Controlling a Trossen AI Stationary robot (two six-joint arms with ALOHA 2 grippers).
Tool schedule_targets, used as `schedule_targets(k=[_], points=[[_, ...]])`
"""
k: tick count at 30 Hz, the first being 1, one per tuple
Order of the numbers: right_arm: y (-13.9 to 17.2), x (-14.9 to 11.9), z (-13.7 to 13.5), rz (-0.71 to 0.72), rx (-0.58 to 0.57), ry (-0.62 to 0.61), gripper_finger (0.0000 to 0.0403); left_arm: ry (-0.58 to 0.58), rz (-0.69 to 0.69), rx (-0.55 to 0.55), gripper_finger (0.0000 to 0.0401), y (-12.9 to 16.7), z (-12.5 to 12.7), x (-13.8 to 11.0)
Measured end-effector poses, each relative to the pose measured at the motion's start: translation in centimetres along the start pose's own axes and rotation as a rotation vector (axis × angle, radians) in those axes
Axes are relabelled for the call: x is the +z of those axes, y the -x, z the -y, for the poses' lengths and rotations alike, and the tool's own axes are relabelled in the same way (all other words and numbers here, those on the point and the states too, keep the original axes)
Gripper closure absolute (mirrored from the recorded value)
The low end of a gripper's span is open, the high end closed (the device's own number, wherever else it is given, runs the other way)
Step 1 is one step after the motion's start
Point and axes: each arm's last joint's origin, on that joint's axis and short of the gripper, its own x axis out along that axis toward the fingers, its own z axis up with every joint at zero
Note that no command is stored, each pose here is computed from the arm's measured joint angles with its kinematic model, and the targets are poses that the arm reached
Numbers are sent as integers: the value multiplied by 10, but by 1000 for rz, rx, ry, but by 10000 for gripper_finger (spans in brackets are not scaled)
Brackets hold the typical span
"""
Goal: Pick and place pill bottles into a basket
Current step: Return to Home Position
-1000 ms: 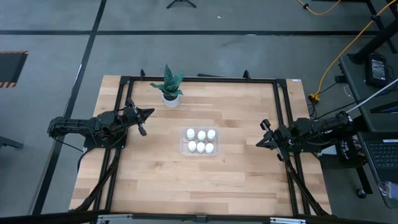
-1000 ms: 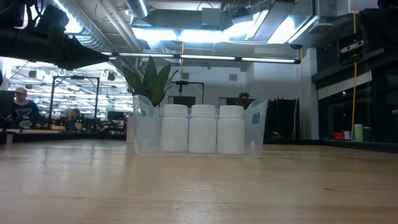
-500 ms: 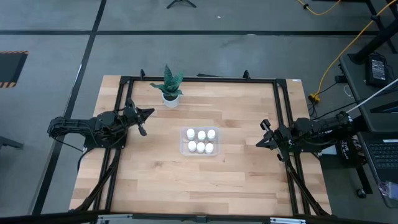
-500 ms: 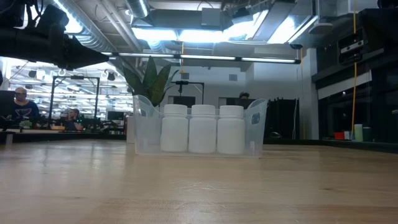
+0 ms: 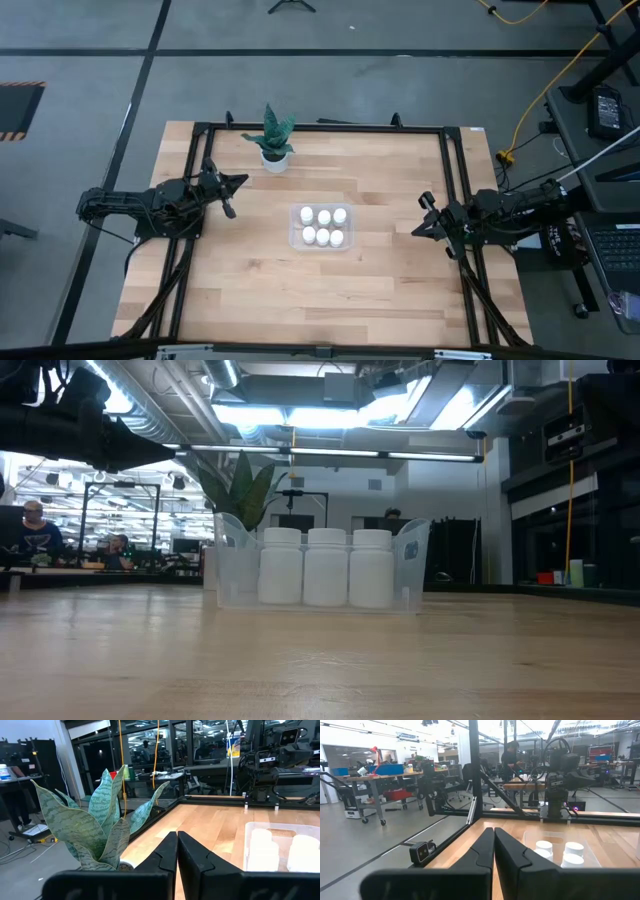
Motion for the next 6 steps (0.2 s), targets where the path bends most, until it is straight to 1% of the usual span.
schedule_targets(k=[6], points=[[0,0,0,0,0,0,386,0,0,0,393,0,0,0]])
